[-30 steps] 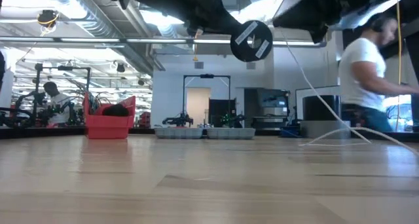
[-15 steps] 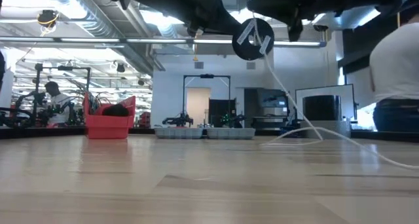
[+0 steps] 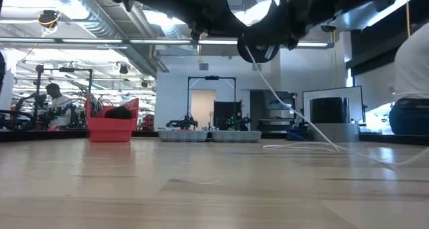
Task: Coil cords
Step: Coil the white wire into the spool
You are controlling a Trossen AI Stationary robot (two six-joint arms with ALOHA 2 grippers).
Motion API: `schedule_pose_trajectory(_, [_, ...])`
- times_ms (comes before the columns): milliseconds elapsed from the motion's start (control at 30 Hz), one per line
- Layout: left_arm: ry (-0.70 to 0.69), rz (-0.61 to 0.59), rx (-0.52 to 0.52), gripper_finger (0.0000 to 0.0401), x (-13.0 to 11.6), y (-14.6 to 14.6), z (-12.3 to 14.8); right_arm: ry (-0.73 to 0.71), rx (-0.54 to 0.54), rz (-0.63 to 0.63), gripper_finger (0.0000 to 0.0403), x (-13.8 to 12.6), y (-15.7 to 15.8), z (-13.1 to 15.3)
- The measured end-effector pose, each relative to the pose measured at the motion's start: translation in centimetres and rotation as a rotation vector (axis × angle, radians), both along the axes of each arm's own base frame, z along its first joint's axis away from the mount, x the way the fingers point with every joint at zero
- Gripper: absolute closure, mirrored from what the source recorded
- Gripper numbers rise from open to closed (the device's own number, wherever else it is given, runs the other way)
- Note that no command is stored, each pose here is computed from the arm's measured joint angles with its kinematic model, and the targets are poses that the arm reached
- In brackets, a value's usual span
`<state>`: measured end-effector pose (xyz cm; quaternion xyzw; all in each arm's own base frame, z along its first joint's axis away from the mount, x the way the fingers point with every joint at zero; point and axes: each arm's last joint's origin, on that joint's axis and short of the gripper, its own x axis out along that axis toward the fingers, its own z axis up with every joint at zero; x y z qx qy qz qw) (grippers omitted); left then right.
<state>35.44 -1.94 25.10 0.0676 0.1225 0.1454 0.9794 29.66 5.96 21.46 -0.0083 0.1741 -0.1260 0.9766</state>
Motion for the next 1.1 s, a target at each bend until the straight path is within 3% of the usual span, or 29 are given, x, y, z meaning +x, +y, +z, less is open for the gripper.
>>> schedule_pose_trajectory(267, [-0.011, 0.001, -0.019, 0.0401, 0.0, 0.0, 0.0, 0.072, -0.018, -0.001, 0.0394, -0.3, -0.1, -0.5])
schedule_pose_trajectory(400, [-0.038, 0.003, -0.023, 0.0401, 0.1, 0.0, 0.3, 0.083, -0.013, 0.012, 0.0362, -0.2, 0.0, 0.0])
schedule_pose_trajectory(567, [-0.036, -0.009, -0.022, 0.0401, 0.0, -0.2, 0.4, 0.124, 0.031, 0.208, 0.0318, -0.9, 1.3, 4.1])
schedule_pose_trajectory(733, [-0.039, -0.012, -0.019, 0.0401, 0.0, -0.3, 0.4, 0.252, 0.010, 0.288, 0.0307, -3.3, 2.7, 5.7])
schedule_pose_trajectory(900, [-0.041, -0.009, -0.019, 0.0401, 0.0, -0.3, 0.5, 0.208, -0.046, 0.238, 0.0308, -4.3, 3.8, 5.9])
schedule_pose_trajectory(1100, [-0.041, -0.009, -0.018, 0.0401, 0.0, -0.3, 0.5, 0.202, -0.087, 0.217, 0.0308, -3.4, 4.2, 4.7])
